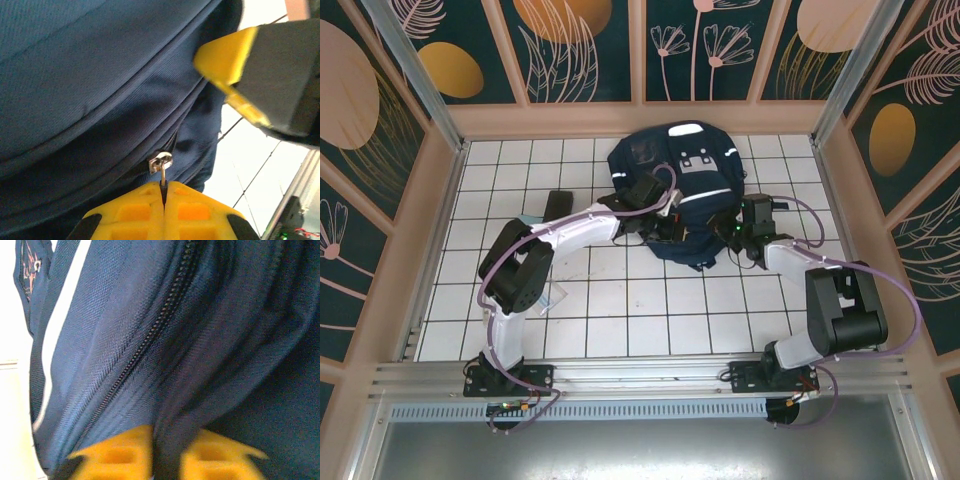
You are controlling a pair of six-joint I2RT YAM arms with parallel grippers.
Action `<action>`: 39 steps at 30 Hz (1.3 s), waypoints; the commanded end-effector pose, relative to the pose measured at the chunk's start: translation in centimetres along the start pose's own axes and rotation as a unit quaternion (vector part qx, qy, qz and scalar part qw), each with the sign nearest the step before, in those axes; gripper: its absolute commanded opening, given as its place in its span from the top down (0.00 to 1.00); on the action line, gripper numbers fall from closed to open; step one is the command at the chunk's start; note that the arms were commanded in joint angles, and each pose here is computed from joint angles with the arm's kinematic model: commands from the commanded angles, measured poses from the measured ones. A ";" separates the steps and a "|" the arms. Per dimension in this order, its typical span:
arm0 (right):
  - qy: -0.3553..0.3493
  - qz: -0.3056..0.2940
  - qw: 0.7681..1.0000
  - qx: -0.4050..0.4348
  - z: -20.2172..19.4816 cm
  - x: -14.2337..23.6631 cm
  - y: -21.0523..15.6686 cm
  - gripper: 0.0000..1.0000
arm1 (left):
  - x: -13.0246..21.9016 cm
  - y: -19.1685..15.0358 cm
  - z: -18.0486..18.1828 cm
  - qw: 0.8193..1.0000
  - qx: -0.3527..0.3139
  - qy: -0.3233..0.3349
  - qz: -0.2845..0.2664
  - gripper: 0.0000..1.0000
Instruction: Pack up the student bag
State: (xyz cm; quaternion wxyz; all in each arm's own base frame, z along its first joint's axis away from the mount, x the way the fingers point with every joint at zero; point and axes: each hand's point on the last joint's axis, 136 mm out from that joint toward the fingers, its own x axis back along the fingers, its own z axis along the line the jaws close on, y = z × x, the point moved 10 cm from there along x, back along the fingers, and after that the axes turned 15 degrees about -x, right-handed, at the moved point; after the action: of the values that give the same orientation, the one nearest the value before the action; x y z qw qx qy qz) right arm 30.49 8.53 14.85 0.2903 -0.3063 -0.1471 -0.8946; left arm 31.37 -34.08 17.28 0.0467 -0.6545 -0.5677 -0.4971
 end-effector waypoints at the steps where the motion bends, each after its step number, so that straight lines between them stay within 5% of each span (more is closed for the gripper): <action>1: 0.015 -0.044 0.999 0.005 0.0 0.3 1.1 1.00 | 2.3 -0.2 -1.0 1.000 -0.022 0.007 -0.018 1.00; 9: 0.009 -0.083 0.996 0.035 0.3 2.2 2.0 1.00 | 5.5 -2.5 6.2 0.991 0.059 0.114 -0.023 1.00; 15: 0.002 -0.082 0.996 0.047 0.0 2.5 1.9 1.00 | 6.9 -1.2 9.3 0.977 0.063 0.199 -0.049 1.00; 24: 0.000 -0.059 0.995 0.075 -0.2 2.1 1.6 1.00 | 7.6 2.4 13.2 0.925 0.018 0.367 -0.100 1.00; 39: 0.001 -0.001 0.993 0.122 1.2 0.6 -0.6 1.00 | 7.7 6.2 17.4 0.866 -0.036 0.473 -0.159 1.00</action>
State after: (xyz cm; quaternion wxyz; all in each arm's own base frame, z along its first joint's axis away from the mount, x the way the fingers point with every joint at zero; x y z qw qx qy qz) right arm 30.06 8.64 15.62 0.3153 -0.2703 -0.2195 -0.8828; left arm 42.16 -24.00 15.60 0.1478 -0.3773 -0.5514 -0.7292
